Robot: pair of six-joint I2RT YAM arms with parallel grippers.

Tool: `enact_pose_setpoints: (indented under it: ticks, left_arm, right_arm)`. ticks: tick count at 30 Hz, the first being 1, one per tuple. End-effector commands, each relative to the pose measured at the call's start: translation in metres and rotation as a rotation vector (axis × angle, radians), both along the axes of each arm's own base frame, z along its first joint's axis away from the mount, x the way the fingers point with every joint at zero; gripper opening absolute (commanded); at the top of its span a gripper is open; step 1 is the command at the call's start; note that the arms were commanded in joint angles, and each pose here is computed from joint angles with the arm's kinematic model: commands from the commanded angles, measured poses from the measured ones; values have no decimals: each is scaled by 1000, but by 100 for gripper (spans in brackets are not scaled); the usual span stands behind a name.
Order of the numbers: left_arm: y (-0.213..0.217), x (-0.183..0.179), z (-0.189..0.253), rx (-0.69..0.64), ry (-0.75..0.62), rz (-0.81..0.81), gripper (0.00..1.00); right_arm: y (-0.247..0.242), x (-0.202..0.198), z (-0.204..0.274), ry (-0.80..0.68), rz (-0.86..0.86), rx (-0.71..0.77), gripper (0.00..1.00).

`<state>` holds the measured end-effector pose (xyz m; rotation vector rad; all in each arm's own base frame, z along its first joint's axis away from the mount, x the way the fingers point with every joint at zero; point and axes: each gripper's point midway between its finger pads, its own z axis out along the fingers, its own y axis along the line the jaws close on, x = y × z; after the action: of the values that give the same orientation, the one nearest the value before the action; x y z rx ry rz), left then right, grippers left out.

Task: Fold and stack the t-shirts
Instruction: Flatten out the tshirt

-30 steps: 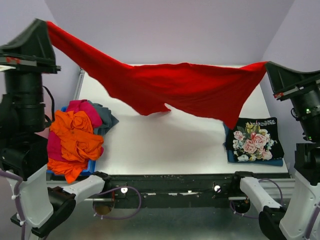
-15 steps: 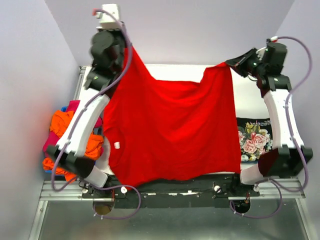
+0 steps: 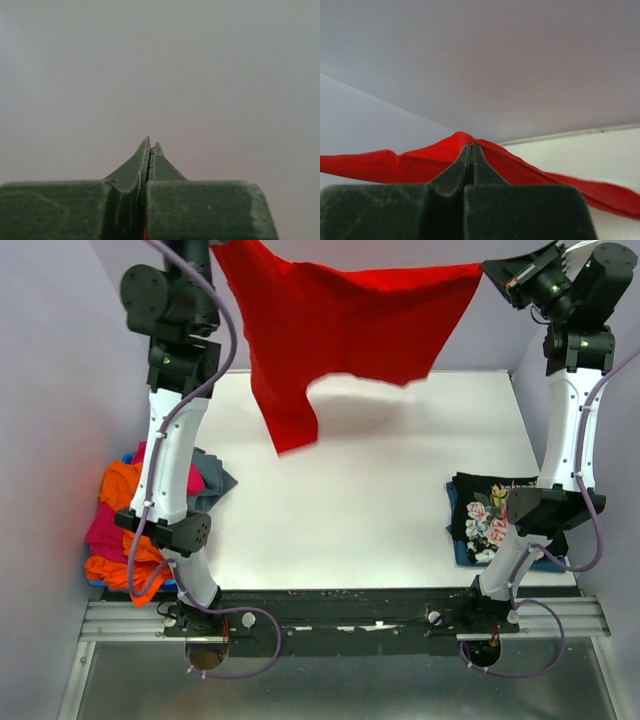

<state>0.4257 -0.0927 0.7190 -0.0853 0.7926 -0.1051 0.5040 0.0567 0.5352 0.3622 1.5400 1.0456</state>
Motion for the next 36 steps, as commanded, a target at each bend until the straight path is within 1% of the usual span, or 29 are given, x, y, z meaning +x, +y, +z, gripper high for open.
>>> enact_pose_setpoints:
  ticks: [1, 4, 6, 8, 10, 12, 16, 18, 20, 22, 25, 27, 29, 31, 34, 36]
  left_arm:
    - [5, 22, -20, 26, 19, -5, 0]
    - [0, 47, -72, 48, 154, -5, 0]
    - [-5, 47, -107, 48, 210, -31, 0]
    - [-8, 37, -140, 18, 259, -74, 0]
    - [-10, 20, -170, 9, 325, -74, 0]
    - [-11, 2, -214, 1, 422, -60, 0]
    - [-19, -52, -295, -35, 565, -56, 0]
    - [-21, -77, -336, -77, 643, -73, 0]
    - [-21, -98, -381, -115, 731, -95, 0]
    - [-16, -119, -417, -170, 801, -112, 0]
    - [-6, -149, -462, -248, 899, -137, 0]
    - [1, -169, -480, -295, 949, -152, 0]
    - [13, -187, -505, -326, 1031, -123, 0]
    - [23, -197, -515, -369, 1053, -99, 0]
    - [24, -199, -514, -375, 1047, -106, 0]
    - [19, -193, -512, -348, 1044, -107, 0]
  right_arm:
    - [1, 23, -35, 78, 120, 74, 1]
    - [2, 29, -76, 167, 140, 81, 1]
    - [3, 26, -110, 235, 144, 96, 1]
    - [2, 14, -148, 311, 132, 110, 1]
    - [-1, -2, -184, 376, 115, 121, 1]
    - [-1, -22, -216, 426, 98, 122, 1]
    - [-1, -67, -297, 582, 64, 143, 1]
    - [-1, -93, -335, 658, 33, 152, 1]
    - [1, -118, -367, 700, 7, 153, 1]
    - [0, -143, -394, 751, -26, 123, 1]
    - [-11, -183, -428, 869, -122, 49, 1]
    - [-18, -208, -442, 929, -178, -1, 1]
    - [-24, -232, -452, 962, -223, -52, 1]
    - [-34, -249, -456, 962, -293, -108, 1]
    - [-44, -260, -459, 923, -351, -156, 1]
    - [-41, -256, -455, 885, -331, -157, 1]
